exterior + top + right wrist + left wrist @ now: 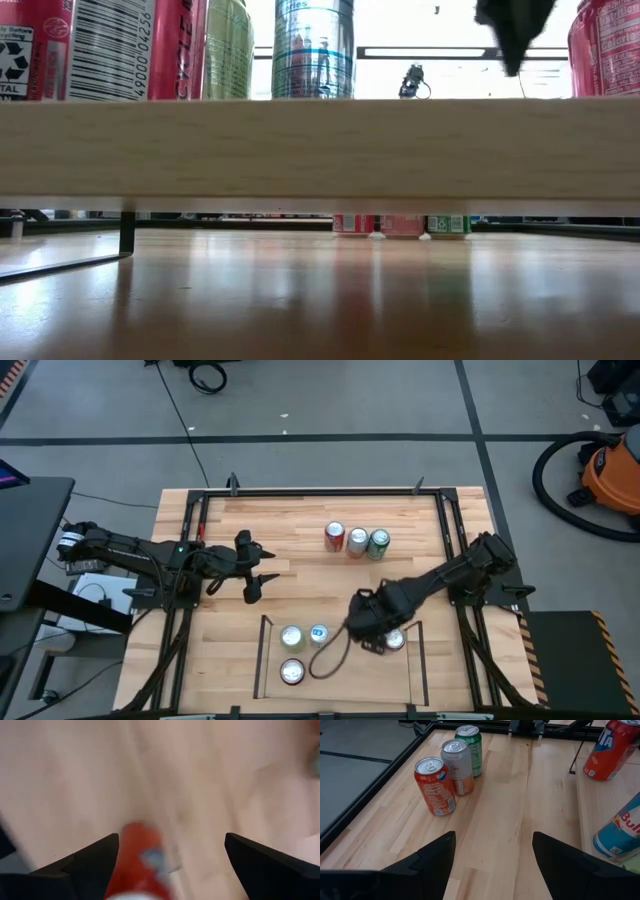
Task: Place canned beverage on shelf
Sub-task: Put the green soda can on the shelf
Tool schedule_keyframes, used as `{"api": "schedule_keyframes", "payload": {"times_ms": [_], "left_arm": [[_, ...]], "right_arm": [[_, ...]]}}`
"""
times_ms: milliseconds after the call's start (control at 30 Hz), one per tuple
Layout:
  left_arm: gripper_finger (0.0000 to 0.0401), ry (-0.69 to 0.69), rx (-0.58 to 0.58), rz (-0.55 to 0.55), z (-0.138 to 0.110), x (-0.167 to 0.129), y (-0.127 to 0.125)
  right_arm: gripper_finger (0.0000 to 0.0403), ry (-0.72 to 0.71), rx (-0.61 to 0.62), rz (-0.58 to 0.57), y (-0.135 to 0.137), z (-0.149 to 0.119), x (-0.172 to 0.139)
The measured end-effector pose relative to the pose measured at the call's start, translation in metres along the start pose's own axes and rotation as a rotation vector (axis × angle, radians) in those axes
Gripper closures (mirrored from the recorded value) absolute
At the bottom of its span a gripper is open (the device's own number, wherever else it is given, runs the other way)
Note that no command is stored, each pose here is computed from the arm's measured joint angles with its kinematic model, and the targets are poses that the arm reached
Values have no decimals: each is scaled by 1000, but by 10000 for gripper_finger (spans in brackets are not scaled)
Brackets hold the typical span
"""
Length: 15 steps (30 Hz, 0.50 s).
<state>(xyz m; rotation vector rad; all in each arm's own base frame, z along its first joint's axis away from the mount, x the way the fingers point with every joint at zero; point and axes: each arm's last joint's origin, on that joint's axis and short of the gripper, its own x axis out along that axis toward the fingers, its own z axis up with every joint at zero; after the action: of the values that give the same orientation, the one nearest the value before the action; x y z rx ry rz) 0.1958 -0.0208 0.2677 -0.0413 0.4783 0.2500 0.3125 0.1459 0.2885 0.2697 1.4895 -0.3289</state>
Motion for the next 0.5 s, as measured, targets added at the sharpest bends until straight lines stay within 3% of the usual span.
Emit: {"api": "schedule_keyframes", "payload": {"times_ms": [333, 500], "left_arm": [[127, 0, 15, 0, 0, 0, 0], [127, 0, -14, 0, 0, 0, 0]], "right_arm": [[28, -67, -77, -150, -34, 23, -2], [28, -93, -80, -194, -53, 19, -2]]}}
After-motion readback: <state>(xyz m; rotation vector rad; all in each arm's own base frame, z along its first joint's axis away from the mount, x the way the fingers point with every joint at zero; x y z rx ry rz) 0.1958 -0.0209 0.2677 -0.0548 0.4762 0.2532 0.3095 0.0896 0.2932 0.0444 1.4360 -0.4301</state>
